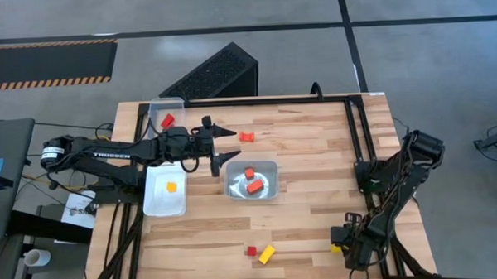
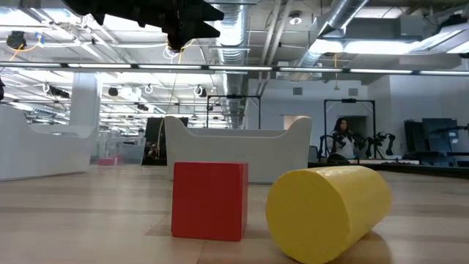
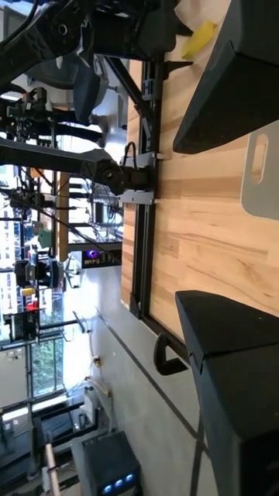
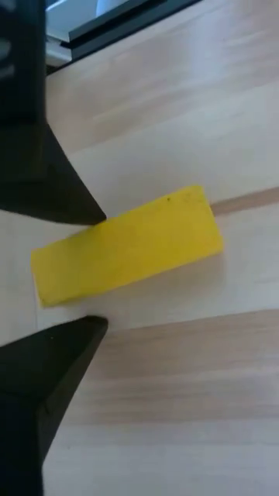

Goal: Sort & place blocks by color
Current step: Put the right yellow wooden block into the white bin, then put the red wooden block into the transparent bin

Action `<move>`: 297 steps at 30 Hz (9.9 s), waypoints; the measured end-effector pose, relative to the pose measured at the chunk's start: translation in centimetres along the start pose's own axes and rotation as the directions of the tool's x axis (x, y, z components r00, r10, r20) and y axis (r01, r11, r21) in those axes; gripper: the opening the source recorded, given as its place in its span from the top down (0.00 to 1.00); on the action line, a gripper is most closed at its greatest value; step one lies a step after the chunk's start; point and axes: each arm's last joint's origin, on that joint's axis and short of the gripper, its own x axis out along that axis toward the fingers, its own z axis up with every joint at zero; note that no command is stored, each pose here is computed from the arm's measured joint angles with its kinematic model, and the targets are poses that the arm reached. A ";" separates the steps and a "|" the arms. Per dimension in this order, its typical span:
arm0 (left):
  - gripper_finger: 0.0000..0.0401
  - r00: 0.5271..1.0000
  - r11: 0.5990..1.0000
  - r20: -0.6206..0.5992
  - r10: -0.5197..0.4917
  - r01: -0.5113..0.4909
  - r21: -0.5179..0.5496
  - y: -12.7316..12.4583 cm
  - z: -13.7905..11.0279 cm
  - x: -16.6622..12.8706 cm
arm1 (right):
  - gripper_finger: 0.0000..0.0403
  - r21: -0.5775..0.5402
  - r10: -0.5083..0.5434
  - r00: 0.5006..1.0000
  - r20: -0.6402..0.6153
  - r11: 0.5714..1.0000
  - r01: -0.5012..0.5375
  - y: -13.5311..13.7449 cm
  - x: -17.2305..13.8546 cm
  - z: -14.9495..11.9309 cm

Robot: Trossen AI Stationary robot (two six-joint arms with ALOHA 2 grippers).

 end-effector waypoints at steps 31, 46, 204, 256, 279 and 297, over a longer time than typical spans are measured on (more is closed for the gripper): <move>0.27 0.998 0.997 0.000 -0.064 0.064 -0.034 -1.8 0.0 -0.2 | 0.76 -0.076 0.048 0.824 0.564 0.997 -0.006 -5.1 -9.1 5.3; 0.27 0.996 0.998 0.055 -0.070 0.070 -0.008 -1.4 1.9 -2.6 | 0.76 -0.195 0.187 0.347 0.919 0.981 -0.012 -11.2 -10.3 8.1; 0.58 0.900 0.972 -0.419 0.124 -0.196 -0.133 -5.5 -2.7 -9.0 | 0.25 -0.011 0.011 0.129 0.992 1.000 -0.001 -14.8 -13.7 17.3; 0.29 0.924 0.973 -0.361 0.129 -0.188 -0.133 9.4 -8.3 3.9 | 0.25 0.295 -0.341 0.211 0.916 0.930 0.220 -23.7 -13.8 18.3; 0.30 0.983 0.987 -0.169 -0.072 0.094 0.127 4.8 -5.2 5.1 | 0.25 0.236 -0.268 0.283 0.921 0.961 0.143 -24.5 -13.4 18.2; 0.29 0.869 0.906 -0.278 -0.410 0.422 -0.018 -20.0 -8.7 -1.7 | 0.25 0.085 -0.047 0.254 0.966 0.987 -0.138 -16.5 -12.6 17.5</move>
